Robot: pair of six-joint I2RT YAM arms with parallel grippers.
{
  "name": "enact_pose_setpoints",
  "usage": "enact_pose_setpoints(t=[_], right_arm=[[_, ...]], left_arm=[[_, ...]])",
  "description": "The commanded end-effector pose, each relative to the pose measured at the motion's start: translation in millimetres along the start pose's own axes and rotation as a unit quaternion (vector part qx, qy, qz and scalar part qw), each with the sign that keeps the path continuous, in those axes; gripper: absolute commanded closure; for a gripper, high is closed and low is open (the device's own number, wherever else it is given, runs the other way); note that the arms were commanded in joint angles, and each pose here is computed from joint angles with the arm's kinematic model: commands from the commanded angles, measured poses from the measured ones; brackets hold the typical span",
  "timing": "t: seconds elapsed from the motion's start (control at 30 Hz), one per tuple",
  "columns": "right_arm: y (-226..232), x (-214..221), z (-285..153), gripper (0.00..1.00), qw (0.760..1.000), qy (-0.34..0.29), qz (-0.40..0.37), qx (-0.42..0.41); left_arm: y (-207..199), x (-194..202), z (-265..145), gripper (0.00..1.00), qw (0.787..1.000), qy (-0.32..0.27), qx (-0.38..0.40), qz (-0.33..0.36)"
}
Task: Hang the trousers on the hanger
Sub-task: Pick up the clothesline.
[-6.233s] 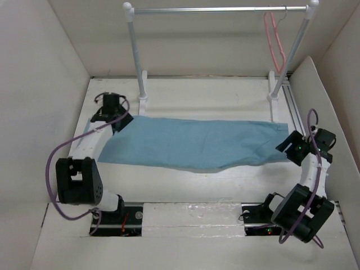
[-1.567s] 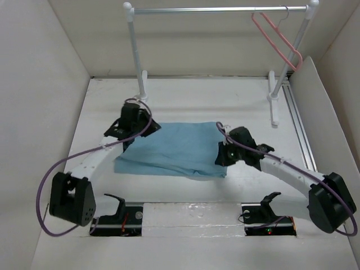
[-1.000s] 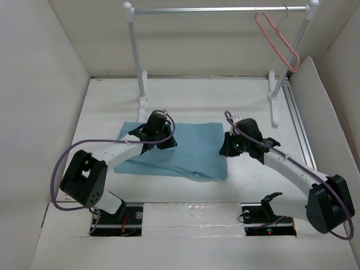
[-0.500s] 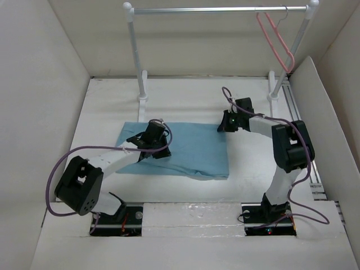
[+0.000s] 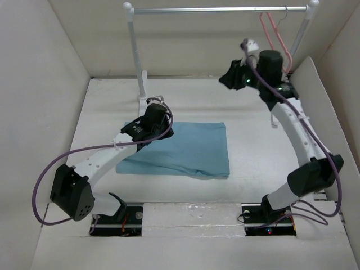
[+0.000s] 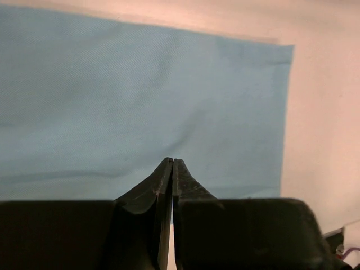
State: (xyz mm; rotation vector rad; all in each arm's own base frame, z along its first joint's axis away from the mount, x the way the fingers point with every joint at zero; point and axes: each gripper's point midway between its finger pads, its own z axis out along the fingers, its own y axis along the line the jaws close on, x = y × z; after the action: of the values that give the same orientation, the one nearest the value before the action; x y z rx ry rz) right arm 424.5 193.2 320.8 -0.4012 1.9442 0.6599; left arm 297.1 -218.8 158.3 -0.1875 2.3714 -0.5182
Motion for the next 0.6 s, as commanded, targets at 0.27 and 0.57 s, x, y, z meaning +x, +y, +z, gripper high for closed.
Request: enact_pose_setpoints(t=[0.27, 0.57], right_arm=[[-76, -171, -169, 0.47, 0.960, -0.165, -0.104, 0.200], [-162, -151, -165, 0.23, 0.938, -0.085, -0.106, 0.320]], left_arm=[[-66, -33, -48, 1.00, 0.981, -0.077, 0.168, 0.064], [-67, -15, -33, 0.64, 0.979, -0.040, 0.178, 0.086]])
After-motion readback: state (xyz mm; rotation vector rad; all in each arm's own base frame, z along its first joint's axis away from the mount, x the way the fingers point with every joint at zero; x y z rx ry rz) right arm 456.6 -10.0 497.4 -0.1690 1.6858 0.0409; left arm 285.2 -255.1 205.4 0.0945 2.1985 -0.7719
